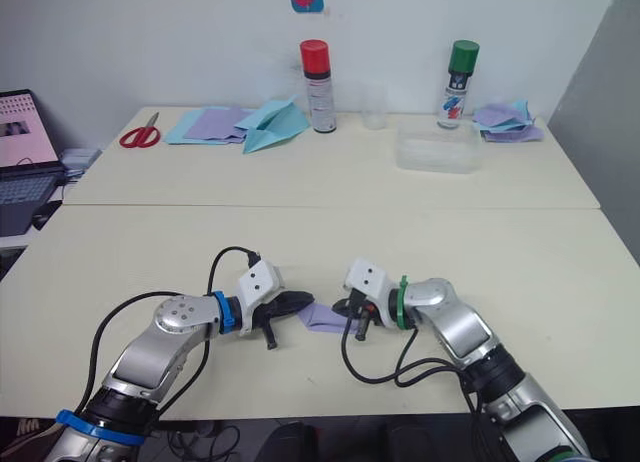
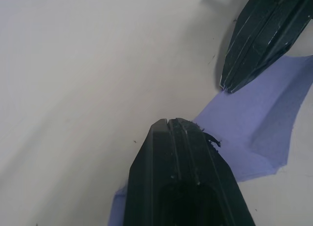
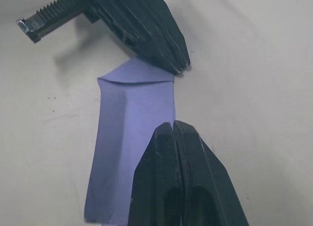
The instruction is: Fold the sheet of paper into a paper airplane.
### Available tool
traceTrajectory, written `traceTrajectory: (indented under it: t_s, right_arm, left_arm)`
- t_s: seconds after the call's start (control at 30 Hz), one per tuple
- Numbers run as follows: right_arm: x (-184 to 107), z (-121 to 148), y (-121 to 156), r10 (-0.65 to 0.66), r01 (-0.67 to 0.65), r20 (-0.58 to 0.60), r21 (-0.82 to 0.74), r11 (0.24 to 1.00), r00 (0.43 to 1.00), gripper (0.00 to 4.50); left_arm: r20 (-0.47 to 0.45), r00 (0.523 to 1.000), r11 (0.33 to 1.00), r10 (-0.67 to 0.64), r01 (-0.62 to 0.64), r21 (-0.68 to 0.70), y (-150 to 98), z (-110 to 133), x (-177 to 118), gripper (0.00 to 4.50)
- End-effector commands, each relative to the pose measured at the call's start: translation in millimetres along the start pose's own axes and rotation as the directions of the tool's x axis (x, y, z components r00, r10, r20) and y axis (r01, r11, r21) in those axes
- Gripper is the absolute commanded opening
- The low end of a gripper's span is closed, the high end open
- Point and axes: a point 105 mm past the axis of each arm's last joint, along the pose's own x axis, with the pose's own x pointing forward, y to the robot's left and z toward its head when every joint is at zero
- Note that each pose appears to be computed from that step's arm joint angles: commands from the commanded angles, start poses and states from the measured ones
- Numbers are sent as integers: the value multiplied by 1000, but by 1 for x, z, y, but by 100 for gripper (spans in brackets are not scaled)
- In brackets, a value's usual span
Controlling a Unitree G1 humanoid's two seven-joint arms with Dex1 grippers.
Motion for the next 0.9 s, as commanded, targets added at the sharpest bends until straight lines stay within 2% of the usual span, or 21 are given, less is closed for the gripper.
traceTrajectory:
  t_s: [0.03, 0.27, 0.43, 0.57, 0.7, 0.8, 0.9]
  right_arm:
    - [-17, -27, -2, -21, 24, -90, 40, 999, 996, 2]
    - [-47, -35, -3, -39, 45, -112, 54, 998, 993, 2]
    - [-53, 7, -12, -98, 95, 125, 34, 995, 987, 2]
    - [-41, 30, -9, -87, 83, 226, 25, 996, 970, 2]
    - [-19, 19, 6, -17, 16, 162, 12, 1000, 987, 2]
    - [-8, -1, 19, 56, -57, 69, 13, 998, 996, 2]
    - [-4, -14, 19, 59, -60, 12, 22, 998, 998, 2]
  left_arm:
    - [-108, 993, 998, -41, 36, -49, -13, -30, 1, 0]
    - [-109, 993, 998, -41, 36, -51, -14, -31, 0, 0]
    - [-107, 994, 998, -35, 29, -52, -13, -31, -1, 0]
    - [-105, 994, 998, -36, 30, -52, -14, -31, 1, 0]
    - [-101, 994, 998, -34, 30, -50, -14, -29, 2, 0]
    - [-98, 995, 999, -26, 22, -45, -12, -28, 1, 0]
    - [-91, 996, 999, -18, 14, -46, -10, -26, 1, 0]
